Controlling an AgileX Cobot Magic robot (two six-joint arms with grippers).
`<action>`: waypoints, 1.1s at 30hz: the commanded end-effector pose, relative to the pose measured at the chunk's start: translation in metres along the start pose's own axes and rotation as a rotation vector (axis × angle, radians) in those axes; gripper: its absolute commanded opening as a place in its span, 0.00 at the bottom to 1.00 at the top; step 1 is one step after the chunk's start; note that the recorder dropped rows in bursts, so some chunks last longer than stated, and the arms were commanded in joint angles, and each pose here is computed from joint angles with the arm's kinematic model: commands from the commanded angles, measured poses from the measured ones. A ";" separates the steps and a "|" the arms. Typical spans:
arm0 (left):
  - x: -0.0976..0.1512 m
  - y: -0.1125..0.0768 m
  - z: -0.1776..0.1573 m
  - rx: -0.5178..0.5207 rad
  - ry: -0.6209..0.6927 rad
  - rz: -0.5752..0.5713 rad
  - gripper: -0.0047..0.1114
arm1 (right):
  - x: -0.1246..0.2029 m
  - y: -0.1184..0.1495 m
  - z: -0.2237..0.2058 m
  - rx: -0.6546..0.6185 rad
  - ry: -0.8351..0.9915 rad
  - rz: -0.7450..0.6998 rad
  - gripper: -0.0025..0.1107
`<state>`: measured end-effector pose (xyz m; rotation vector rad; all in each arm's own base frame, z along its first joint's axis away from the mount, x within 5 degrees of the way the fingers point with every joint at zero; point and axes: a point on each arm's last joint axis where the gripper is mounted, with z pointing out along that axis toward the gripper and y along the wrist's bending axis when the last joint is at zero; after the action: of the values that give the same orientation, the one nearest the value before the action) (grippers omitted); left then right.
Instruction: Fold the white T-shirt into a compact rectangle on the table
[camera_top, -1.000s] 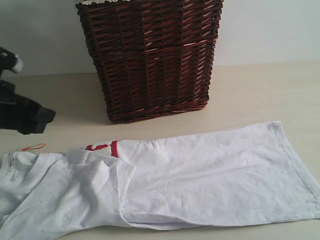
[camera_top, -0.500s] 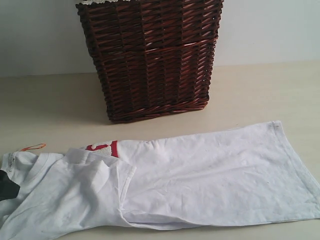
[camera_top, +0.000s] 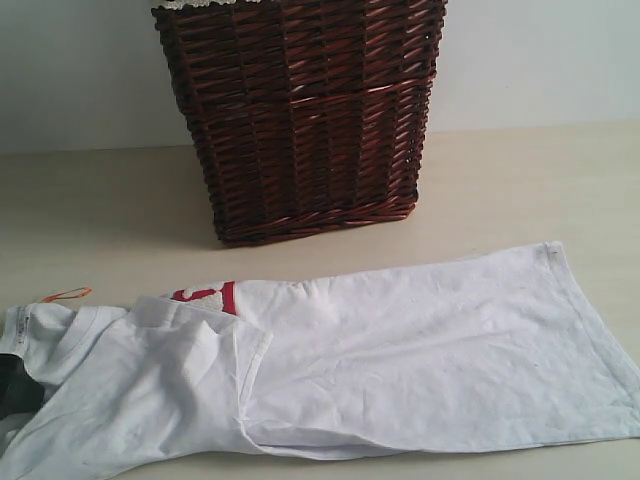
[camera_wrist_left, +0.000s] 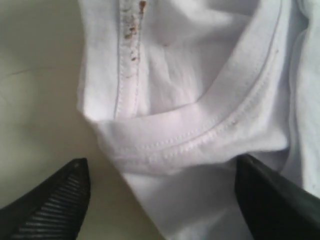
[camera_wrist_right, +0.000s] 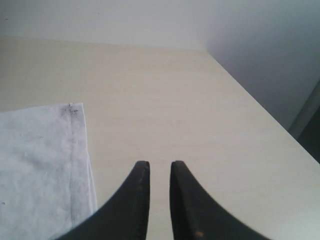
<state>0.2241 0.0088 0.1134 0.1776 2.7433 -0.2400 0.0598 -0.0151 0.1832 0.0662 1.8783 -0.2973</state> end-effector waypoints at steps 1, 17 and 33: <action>0.003 -0.001 0.008 0.040 0.026 -0.030 0.61 | 0.001 0.000 0.000 0.004 -0.007 0.003 0.17; 0.002 -0.008 0.018 0.135 -0.003 -0.034 0.04 | 0.001 0.000 0.000 0.004 -0.007 0.003 0.17; -0.009 -0.012 -0.019 0.079 -0.139 0.106 0.04 | 0.001 0.000 0.000 0.004 -0.007 0.003 0.17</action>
<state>0.2265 -0.0018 0.1321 0.2947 2.5919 -0.3534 0.0598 -0.0151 0.1832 0.0662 1.8783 -0.2973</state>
